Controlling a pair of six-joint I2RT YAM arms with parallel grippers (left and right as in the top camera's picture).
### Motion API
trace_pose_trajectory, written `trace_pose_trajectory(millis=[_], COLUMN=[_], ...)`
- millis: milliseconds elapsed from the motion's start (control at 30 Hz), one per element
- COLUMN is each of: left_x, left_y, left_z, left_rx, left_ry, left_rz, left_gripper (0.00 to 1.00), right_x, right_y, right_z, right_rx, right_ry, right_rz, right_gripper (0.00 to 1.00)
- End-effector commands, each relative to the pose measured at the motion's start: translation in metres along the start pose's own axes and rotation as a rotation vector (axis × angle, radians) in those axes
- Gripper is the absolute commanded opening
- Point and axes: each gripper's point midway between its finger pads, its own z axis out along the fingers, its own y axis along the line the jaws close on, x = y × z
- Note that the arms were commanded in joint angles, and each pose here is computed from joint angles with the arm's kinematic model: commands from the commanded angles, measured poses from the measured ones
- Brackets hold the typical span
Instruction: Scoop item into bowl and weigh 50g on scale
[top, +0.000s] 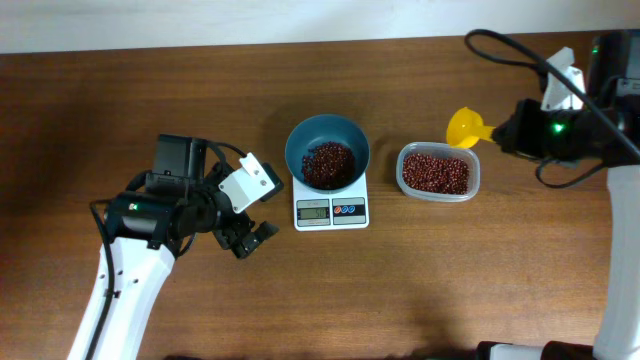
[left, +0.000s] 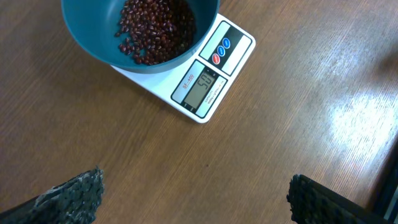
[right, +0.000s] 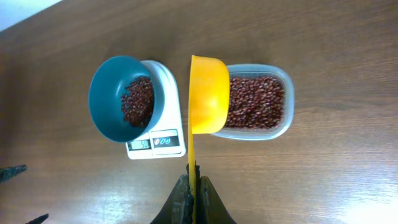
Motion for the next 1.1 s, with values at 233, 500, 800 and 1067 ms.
trace_pose_trajectory(millis=[233,500,800,1067], left_x=[-0.009,-0.009,-0.009,-0.009], left_y=[-0.001,-0.001,-0.001,-0.001], left_z=[-0.008,-0.008,-0.008,-0.008], left_rx=[-0.006,-0.006,-0.006,-0.007], left_ry=[-0.034,-0.034,-0.034,-0.035], left_rz=[0.003,0.003,0.003,0.003], left_gripper=[0.99,0.99,0.99,0.99], right_x=[0.015,0.070,0.121,0.196], right_y=[-0.019,-0.010,0.004,-0.016], right_z=[-0.098,-0.095,-0.139,-0.134], right_rx=[0.161,0.095,0.111,0.157], right_ry=[-0.300,-0.153,-0.289,-0.380], right_rz=[-0.084,-0.049,-0.105,0.029], right_gripper=[0.04,0.04,0.04,0.04])
